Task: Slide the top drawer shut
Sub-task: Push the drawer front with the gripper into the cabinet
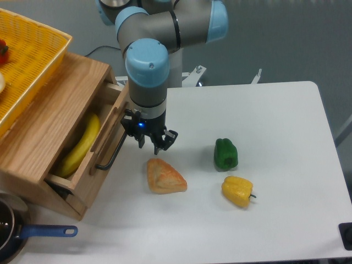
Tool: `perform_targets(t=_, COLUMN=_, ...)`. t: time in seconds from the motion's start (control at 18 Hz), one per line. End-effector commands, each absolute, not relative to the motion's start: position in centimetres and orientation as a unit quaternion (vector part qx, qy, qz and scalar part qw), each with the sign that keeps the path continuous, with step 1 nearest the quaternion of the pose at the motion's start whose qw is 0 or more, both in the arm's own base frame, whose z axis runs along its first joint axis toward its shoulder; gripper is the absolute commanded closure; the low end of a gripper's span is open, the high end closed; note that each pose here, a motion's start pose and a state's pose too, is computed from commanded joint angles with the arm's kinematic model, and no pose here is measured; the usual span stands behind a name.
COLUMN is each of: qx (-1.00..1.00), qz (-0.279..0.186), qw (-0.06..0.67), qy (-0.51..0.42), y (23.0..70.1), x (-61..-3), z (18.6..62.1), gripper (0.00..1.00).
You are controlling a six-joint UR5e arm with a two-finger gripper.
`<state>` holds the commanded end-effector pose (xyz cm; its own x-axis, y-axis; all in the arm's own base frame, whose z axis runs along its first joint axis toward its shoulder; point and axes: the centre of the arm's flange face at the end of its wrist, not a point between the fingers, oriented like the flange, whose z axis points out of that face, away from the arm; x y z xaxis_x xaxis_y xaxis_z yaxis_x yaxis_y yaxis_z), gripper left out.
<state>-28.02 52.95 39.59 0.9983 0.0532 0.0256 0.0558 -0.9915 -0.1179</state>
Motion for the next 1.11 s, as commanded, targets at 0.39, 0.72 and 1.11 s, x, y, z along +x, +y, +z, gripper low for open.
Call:
perform_targets(t=0.39, qx=-0.998, qz=-0.013, qw=0.057, qy=-0.023, y=53.4, x=-26.9, z=39.4, gripper=0.48)
perform_targets(t=0.72, qx=-0.998, qz=-0.014, qw=0.056, qy=-0.014, y=54.0, x=-25.8, z=39.3, gripper=0.46)
perform_targets(t=1.11, qx=-0.998, qz=-0.014, qw=0.055, qy=-0.008, y=54.2, x=-25.1, z=39.3, gripper=0.40)
